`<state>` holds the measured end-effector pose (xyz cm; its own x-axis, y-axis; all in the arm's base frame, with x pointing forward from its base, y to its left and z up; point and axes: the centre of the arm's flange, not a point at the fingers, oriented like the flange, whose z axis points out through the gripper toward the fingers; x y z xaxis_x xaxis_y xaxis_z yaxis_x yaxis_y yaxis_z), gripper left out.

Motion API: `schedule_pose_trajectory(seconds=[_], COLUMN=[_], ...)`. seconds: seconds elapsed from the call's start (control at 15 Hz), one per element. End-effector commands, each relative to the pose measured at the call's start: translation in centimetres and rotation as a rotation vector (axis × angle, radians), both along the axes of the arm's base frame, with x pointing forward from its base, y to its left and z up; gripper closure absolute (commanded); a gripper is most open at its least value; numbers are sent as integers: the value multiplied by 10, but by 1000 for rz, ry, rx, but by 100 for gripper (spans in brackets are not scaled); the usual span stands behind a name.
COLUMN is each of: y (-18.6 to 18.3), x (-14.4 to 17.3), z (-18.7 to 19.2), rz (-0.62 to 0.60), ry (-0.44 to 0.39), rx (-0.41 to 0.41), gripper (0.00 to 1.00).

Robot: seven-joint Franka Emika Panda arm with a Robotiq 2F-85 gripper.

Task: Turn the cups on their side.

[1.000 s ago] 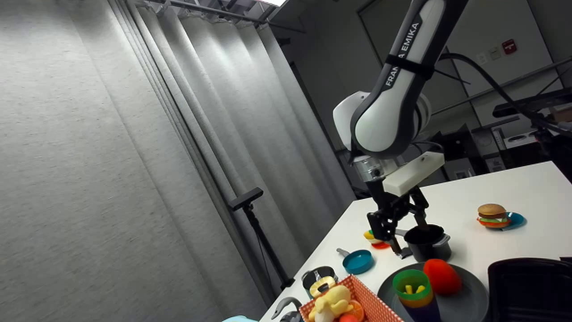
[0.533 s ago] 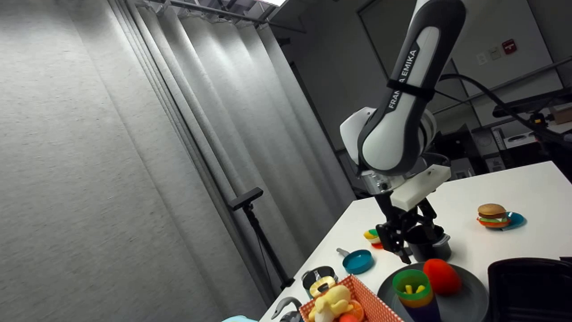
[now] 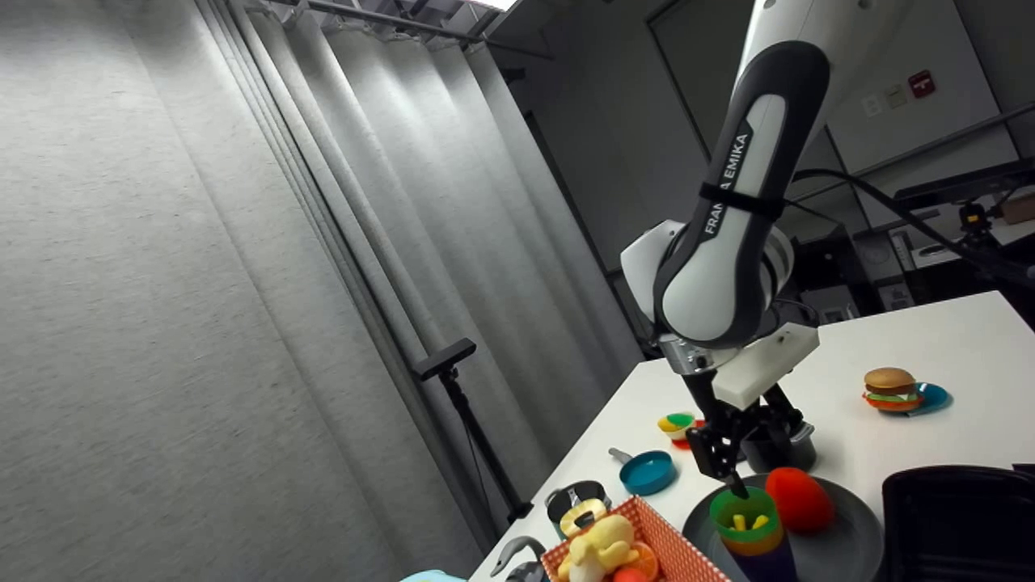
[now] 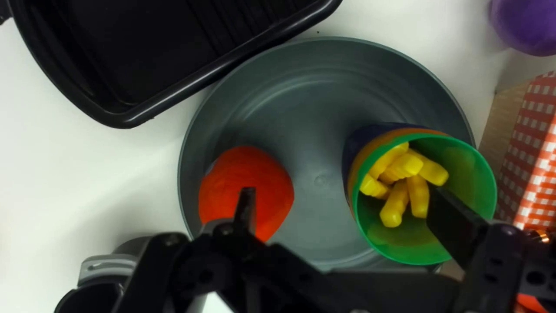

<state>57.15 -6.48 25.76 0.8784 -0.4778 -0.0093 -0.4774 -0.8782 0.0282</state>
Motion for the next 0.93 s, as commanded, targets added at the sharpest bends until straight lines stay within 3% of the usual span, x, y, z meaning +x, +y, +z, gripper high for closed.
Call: schedule_pose_trajectory(seconds=[0.0, 0.4, 0.47, 0.6, 0.87], y=[-4, -7, -8, -8, -8], x=[20, 24, 24, 23, 21], z=[-15, -37, -39, -43, -42], rz=[-13, -17, -17, -19, -21], ry=[-21, 0, 5, 13, 18], rx=[-8, -10, -9, -8, -9], gripper=[0, 2, 7, 31, 63])
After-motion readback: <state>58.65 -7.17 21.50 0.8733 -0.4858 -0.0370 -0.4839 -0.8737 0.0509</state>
